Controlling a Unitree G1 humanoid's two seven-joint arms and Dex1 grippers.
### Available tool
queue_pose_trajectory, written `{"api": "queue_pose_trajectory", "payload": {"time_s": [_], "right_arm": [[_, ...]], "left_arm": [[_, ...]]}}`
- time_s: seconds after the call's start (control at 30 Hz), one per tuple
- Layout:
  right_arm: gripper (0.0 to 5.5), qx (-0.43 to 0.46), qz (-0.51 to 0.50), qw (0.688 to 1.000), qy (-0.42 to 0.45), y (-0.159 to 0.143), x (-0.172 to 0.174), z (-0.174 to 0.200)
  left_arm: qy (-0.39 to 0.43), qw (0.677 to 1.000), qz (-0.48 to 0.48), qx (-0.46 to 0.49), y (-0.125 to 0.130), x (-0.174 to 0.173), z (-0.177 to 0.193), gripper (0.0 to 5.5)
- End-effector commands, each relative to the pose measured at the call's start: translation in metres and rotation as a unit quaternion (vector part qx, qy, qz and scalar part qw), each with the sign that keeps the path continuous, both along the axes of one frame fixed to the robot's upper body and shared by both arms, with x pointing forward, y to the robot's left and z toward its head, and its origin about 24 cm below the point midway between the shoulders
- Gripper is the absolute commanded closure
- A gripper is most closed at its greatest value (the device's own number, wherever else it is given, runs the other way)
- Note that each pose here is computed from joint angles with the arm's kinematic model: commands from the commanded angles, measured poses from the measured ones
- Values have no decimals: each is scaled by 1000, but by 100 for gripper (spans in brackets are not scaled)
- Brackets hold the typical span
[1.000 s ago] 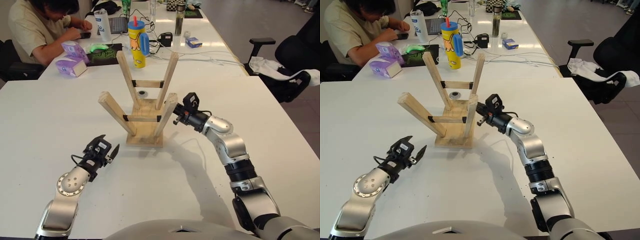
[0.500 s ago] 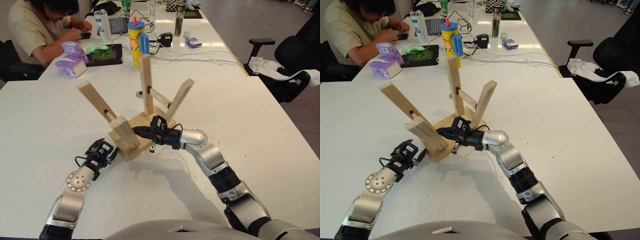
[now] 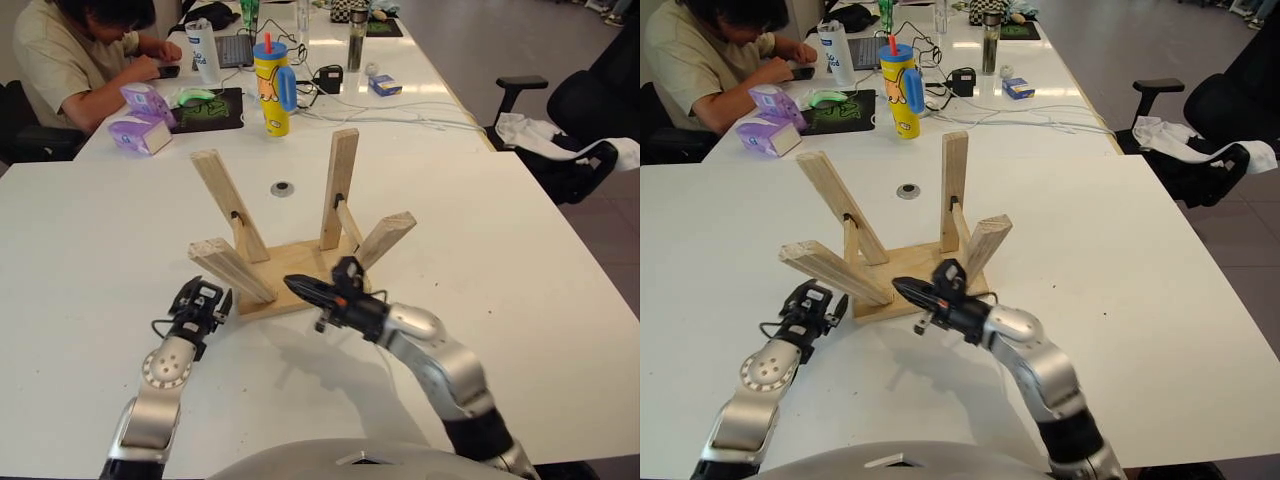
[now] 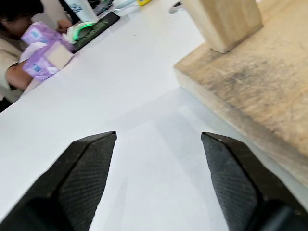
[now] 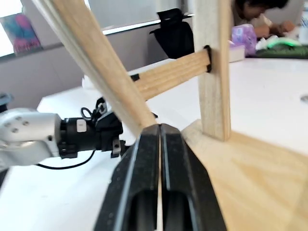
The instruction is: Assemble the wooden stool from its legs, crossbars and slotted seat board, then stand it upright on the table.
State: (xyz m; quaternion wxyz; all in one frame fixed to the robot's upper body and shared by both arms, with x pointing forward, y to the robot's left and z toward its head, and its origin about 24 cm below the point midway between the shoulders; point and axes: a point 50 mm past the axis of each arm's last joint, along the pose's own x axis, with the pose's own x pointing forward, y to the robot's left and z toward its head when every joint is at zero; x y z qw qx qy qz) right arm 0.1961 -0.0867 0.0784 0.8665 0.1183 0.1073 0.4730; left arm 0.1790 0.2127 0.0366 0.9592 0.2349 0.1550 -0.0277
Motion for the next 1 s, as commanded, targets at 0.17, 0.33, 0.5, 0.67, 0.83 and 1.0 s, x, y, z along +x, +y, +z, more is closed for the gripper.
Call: {"api": "queue_pose_trajectory", "payload": {"time_s": [0.17, 0.33, 0.5, 0.67, 0.83, 1.0], "right_arm": [[548, -167, -251, 952, 43, -98, 14, -36], [548, -230, -273, 933, 49, -112, 42, -56], [548, -237, -214, 946, 48, -91, 52, -66], [548, -223, -170, 956, 84, -71, 42, -72], [548, -160, -129, 975, 81, -42, 40, -49], [548, -100, -97, 989, 52, -28, 46, -7]], "left_arm": [[35, 999, 0, 0, 0, -19, -7, 220], [59, 998, -25, 7, -4, -8, -18, 220], [101, 991, -89, 5, -11, -5, -25, 220], [117, 984, -136, -18, -23, -2, -18, 220], [75, 963, -164, -200, -55, 15, 12, 220], [9, 929, -229, -290, -76, 29, 61, 220]]}}
